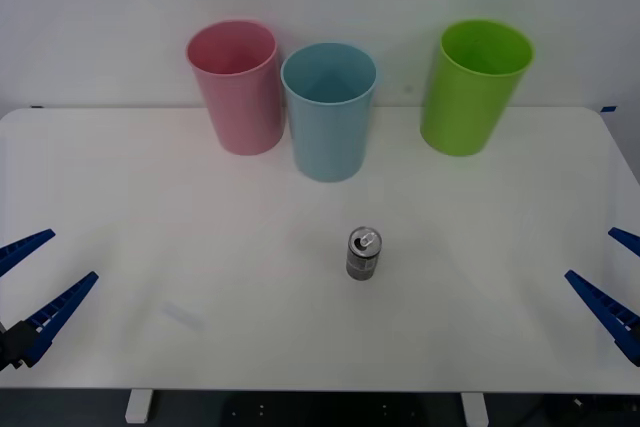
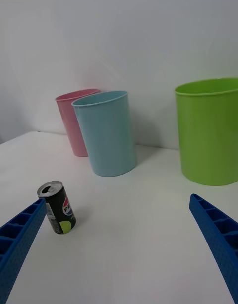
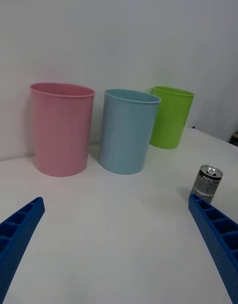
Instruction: Grasp the object on the table and drop it into the matching bin: aluminum can to the light blue bin, PET bottle to the pink bin.
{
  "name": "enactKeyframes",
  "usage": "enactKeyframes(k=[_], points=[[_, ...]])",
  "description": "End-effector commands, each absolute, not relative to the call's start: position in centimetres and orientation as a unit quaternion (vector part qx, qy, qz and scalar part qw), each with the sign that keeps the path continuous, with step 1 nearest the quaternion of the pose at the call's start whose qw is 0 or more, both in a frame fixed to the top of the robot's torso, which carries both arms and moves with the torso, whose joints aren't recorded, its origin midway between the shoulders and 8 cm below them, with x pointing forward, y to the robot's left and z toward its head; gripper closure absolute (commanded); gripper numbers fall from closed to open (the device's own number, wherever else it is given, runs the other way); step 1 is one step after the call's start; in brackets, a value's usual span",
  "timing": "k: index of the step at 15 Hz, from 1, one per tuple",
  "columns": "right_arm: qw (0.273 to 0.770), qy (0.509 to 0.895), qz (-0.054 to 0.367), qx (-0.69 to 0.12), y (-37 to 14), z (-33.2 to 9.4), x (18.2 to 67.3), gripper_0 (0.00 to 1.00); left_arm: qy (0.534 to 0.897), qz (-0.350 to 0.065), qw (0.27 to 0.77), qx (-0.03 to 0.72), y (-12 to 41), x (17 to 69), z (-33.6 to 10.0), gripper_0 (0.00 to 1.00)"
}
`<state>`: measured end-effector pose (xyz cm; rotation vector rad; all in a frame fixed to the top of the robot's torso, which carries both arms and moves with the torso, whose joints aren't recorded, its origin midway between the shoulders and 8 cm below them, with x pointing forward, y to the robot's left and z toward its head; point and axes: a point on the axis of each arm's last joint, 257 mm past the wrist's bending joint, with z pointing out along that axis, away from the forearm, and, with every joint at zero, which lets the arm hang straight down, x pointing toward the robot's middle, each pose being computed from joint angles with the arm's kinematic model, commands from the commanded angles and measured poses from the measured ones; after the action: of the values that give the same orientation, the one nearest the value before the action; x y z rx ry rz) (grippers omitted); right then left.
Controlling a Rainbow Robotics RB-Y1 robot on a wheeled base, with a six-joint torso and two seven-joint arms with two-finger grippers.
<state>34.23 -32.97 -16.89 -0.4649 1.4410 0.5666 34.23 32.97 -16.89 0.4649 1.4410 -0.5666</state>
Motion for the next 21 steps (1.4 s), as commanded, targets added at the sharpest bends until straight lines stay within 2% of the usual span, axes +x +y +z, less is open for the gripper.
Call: enactKeyframes(k=[1,14,21], points=[[0.691,0.645,0.253,-0.208,-33.0,-16.9,34.2,0.0,0.645,-0.253,0.691,0.208,33.0,34.2,-16.9,0.0],[0.653,0.653,0.302,-0.236,-27.4,-21.4,33.1,0.0,0.645,-0.253,0.691,0.208,33.0,34.2,-16.9,0.0],[0.653,0.643,0.283,-0.283,-24.4,-26.3,34.6,0.0,0.645,-0.253,0.691,0.208,33.0,34.2,-16.9,0.0]])
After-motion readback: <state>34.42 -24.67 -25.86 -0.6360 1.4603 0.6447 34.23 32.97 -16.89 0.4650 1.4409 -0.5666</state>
